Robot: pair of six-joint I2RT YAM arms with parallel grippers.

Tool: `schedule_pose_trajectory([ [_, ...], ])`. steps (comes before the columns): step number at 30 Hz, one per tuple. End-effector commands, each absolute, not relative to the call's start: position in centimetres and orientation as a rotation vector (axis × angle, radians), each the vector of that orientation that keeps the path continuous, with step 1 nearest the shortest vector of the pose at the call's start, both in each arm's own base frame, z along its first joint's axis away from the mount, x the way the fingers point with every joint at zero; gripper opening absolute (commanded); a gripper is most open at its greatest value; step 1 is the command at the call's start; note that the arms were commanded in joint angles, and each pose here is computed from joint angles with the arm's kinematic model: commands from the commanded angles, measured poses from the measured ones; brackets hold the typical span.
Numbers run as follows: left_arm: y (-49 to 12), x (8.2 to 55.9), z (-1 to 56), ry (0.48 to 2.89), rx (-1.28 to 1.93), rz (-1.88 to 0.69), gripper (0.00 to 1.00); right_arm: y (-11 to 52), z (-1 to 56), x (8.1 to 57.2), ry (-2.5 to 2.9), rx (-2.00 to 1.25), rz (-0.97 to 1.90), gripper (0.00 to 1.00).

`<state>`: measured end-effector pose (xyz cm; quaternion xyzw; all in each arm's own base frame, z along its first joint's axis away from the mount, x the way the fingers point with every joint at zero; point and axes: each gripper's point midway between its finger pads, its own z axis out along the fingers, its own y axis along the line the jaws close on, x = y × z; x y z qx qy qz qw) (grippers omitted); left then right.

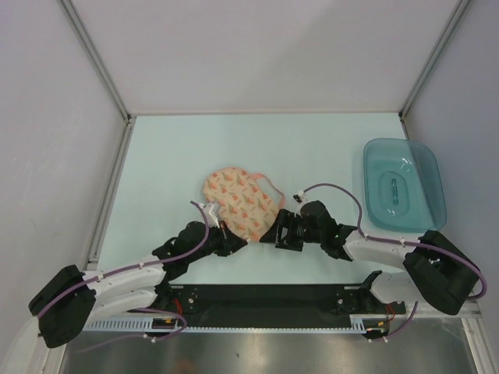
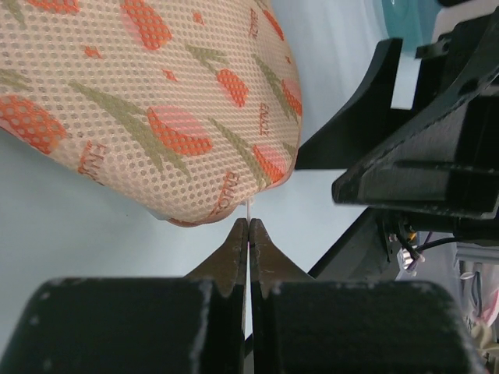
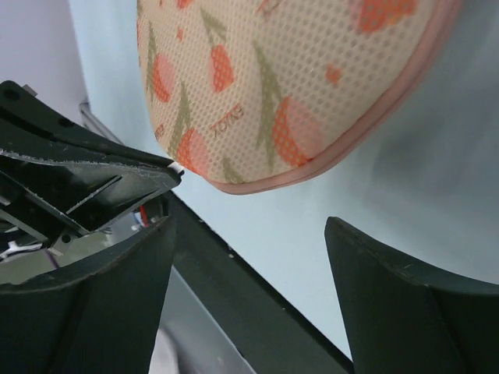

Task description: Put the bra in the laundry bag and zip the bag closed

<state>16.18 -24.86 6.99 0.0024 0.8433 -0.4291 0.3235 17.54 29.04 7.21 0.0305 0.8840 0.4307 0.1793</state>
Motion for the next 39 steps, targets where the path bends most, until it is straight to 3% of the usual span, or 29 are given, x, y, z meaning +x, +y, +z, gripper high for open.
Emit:
schedule_pose_trajectory([
  [1, -25.9, 17.0, 10.3, 2.114, -0.003, -1.203, 0.0, 31.5, 10.3, 18.9, 2.287, 0.151, 1.403, 0.79],
  [6, -25.9, 16.7, 10.2, 2.119, 0.003, -1.205, 0.0, 32.4, 9.0, 19.3, 2.298, 0.165, 1.421, 0.76],
  [9, -25.7, 16.6, 10.2, 2.116, 0.001, -1.203, 0.0, 32.7, 8.5, 19.4, 2.302, 0.185, 1.444, 0.69],
  [12, -25.5, 16.7, 10.1, 2.119, 0.005, -1.177, 0.0, 32.9, 8.0, 19.3, 2.311, 0.184, 1.458, 0.52],
  [15, -24.4, 17.6, 9.7, 2.144, -0.008, -1.073, 0.0, 32.4, 7.5, 19.2, 2.334, 0.176, 1.439, 0.26],
  [16, -23.9, 17.8, 9.5, 2.154, -0.02, -1.049, 0.0, 32.0, 7.6, 19.3, 2.33, 0.178, 1.44, 0.08],
  [17, -23.4, 18.0, 9.1, 2.175, -0.033, -1.025, 0.0, 31.7, 7.7, 19.3, 2.327, 0.186, 1.441, 0.0],
  [23, -18.6, 21.4, 8.3, 2.188, -0.175, -0.91, 0.0, 28.9, 7.7, 19.9, 2.32, 0.174, 1.426, 0.0],
  [33, -16.2, 24.9, 8.4, 2.23, -0.225, -0.755, 0.01, 28.2, 9.0, 21.4, 2.313, 0.107, 1.499, 0.0],
  [35, -16.1, 24.5, 8.8, 2.226, -0.223, -0.767, 0.07, 28.7, 9.7, 22.1, 2.292, 0.088, 1.509, 0.0],
  [39, -17.5, 23.0, 11.8, 2.131, -0.151, -0.93, 0.34, 29.8, 10.6, 24.1, 2.239, 0.132, 1.522, 0.0],
])
